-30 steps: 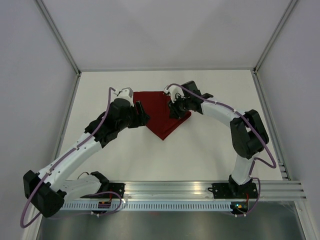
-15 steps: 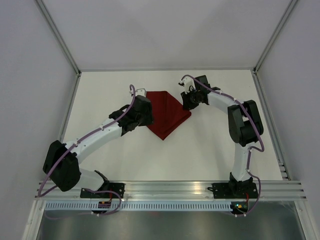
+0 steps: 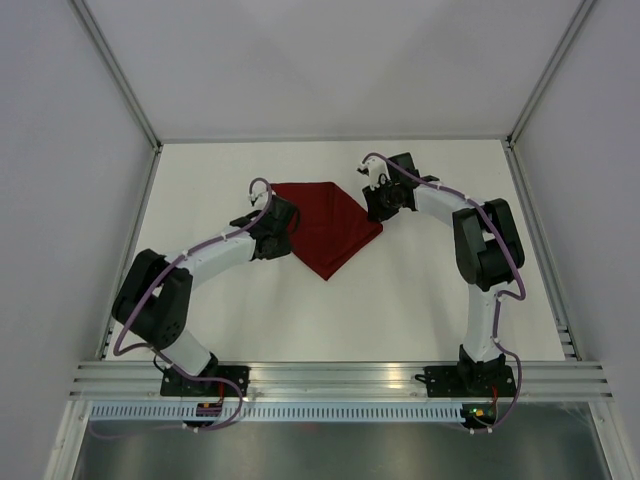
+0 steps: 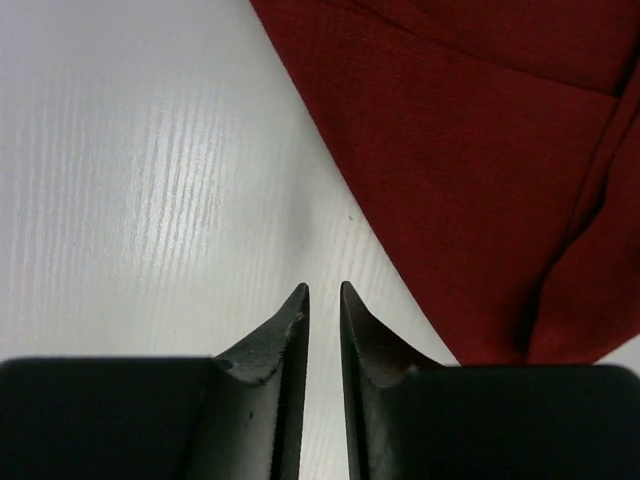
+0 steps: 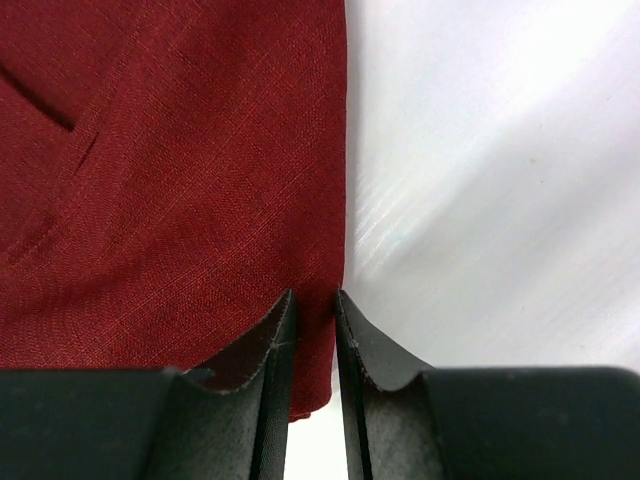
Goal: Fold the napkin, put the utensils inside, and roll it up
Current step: Adjust the napkin at the center of the board.
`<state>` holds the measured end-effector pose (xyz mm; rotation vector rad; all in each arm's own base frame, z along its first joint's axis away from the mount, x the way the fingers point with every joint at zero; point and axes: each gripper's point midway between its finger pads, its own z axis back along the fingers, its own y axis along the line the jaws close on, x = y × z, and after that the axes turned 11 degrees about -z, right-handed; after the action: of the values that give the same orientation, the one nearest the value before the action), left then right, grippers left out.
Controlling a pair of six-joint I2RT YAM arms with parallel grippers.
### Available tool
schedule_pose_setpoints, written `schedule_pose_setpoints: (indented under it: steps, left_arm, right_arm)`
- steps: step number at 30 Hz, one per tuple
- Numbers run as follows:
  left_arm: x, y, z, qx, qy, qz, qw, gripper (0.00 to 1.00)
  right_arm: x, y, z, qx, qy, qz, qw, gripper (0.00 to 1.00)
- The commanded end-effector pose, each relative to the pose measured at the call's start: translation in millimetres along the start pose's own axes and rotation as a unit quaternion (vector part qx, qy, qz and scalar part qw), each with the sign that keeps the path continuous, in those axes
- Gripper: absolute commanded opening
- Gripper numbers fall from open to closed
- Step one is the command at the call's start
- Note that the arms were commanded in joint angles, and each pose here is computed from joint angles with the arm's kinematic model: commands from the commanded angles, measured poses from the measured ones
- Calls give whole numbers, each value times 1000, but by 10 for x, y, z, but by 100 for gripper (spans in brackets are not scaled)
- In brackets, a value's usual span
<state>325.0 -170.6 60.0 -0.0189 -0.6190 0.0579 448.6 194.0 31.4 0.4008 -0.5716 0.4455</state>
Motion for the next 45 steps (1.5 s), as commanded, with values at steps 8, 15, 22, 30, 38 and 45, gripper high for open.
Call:
schedule_pose_setpoints:
  steps: [8,15,22,30,38,45]
  left_arm:
    - [-89,320,-327,30,24,75,996,3]
    - [-88,375,-537,37,40,95,994,2]
    - [-45,373,-683,42,48,99,993,2]
    - [100,303,-820,38,55,90,994,2]
    - [202,220,-889,27,60,74,995,2]
    - [312,147,-954,20,69,45,996,2]
  right_arm:
    - [352,-176,255,-34,-48,-22,998,29]
    - [335,-207,302,-18,-51,-31,998,30]
    - [425,-355,356,-28,-65,-50,996,31]
    - [159,-448,225,-53,-21,-38,998,30]
    - [-19,-269,159,-46,5,12,999,29]
    - [-170,-39,196,-24,25,37,999,29]
